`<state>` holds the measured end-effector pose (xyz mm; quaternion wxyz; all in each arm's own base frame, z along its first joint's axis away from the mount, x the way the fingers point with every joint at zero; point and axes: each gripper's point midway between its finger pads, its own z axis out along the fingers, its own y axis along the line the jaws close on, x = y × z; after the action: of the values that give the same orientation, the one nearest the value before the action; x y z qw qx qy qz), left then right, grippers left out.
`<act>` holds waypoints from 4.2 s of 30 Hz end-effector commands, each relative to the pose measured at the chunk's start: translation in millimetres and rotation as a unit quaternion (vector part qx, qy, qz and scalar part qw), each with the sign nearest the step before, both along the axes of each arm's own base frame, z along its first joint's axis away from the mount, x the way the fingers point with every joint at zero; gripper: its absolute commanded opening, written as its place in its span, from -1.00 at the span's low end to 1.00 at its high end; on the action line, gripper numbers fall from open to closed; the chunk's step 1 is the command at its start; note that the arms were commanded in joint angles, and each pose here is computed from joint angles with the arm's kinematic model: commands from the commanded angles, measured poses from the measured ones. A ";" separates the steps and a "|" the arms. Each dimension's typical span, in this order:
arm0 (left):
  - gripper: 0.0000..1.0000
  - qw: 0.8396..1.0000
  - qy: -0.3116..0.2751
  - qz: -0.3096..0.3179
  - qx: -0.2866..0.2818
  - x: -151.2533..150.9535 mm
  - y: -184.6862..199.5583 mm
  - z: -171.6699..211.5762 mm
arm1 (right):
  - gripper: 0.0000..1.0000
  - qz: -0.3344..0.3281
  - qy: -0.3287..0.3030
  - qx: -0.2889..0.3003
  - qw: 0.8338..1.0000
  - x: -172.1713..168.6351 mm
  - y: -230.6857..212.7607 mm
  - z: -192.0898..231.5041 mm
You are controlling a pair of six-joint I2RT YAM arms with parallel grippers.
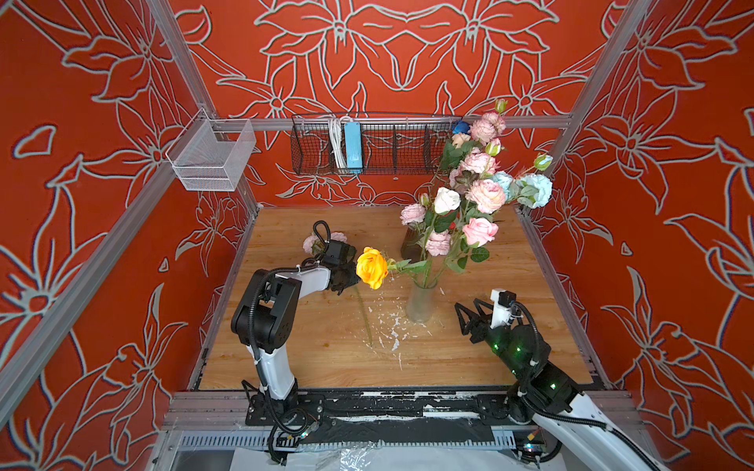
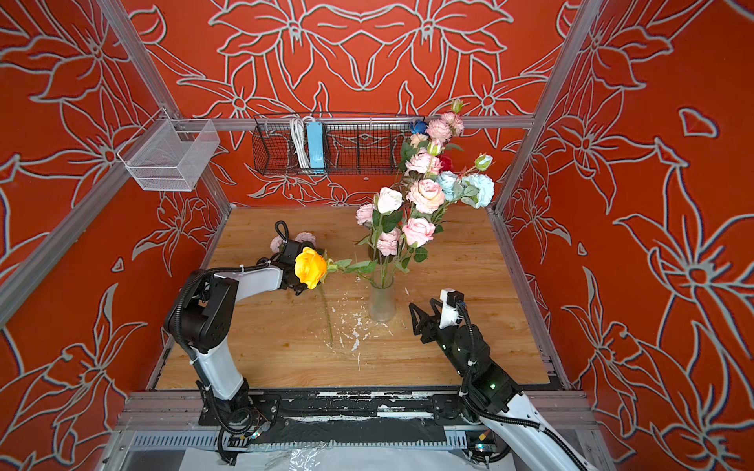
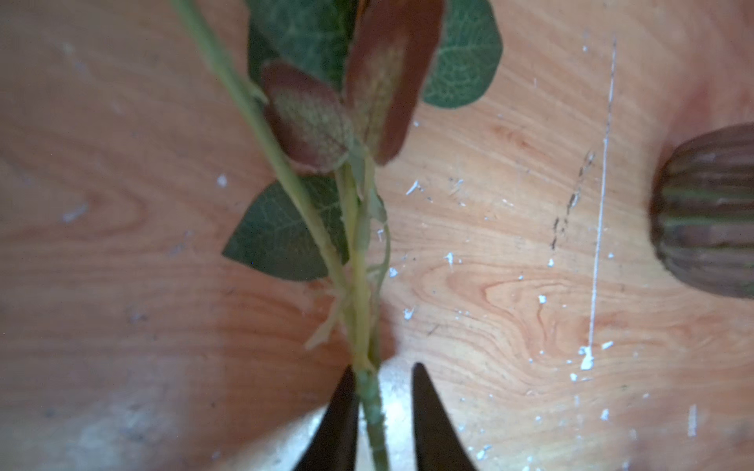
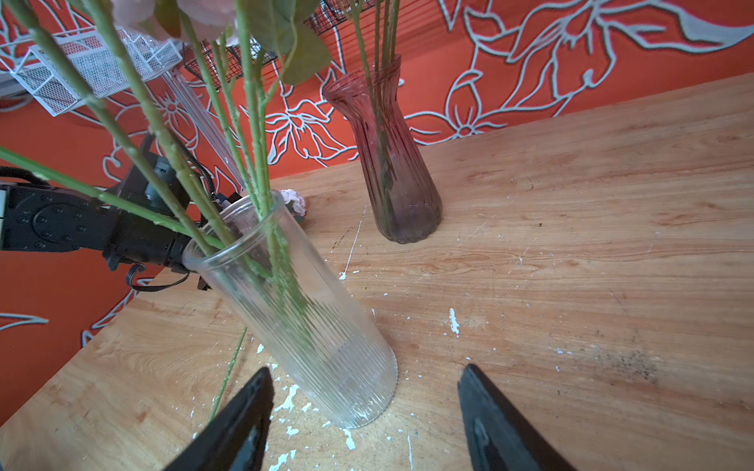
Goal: Arrange the flowers into the vase
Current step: 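Lower left gripper onto the pink rose spray stem on the table, then close left gripper on the pink rose spray stem and lift it, then carry the pink rose spray up over the clear vase, then lower the pink rose spray stem into the clear vase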
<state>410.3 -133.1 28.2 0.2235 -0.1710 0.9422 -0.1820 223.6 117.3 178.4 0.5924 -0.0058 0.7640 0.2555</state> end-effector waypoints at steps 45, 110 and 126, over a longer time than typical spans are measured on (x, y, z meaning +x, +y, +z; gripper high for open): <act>-1.00 0.733 -0.637 -0.233 0.047 -211.5 -77.7 458.1 | 0.46 -0.062 0.004 -0.001 0.998 5.4 -21.4 -2.1; -1.00 0.647 -0.736 -0.198 -0.037 -222.3 -235.2 505.3 | 0.46 -0.081 0.013 -0.016 0.997 7.9 -27.4 -8.3; -1.00 0.659 -0.743 -0.111 -0.032 -154.3 -199.1 485.0 | 0.46 -0.072 0.014 -0.013 0.997 8.2 -23.5 -7.2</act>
<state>253.6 -346.2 498.4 0.8001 0.1556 0.5017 -0.2897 230.4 96.7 163.3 0.5884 0.0357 0.7824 0.2009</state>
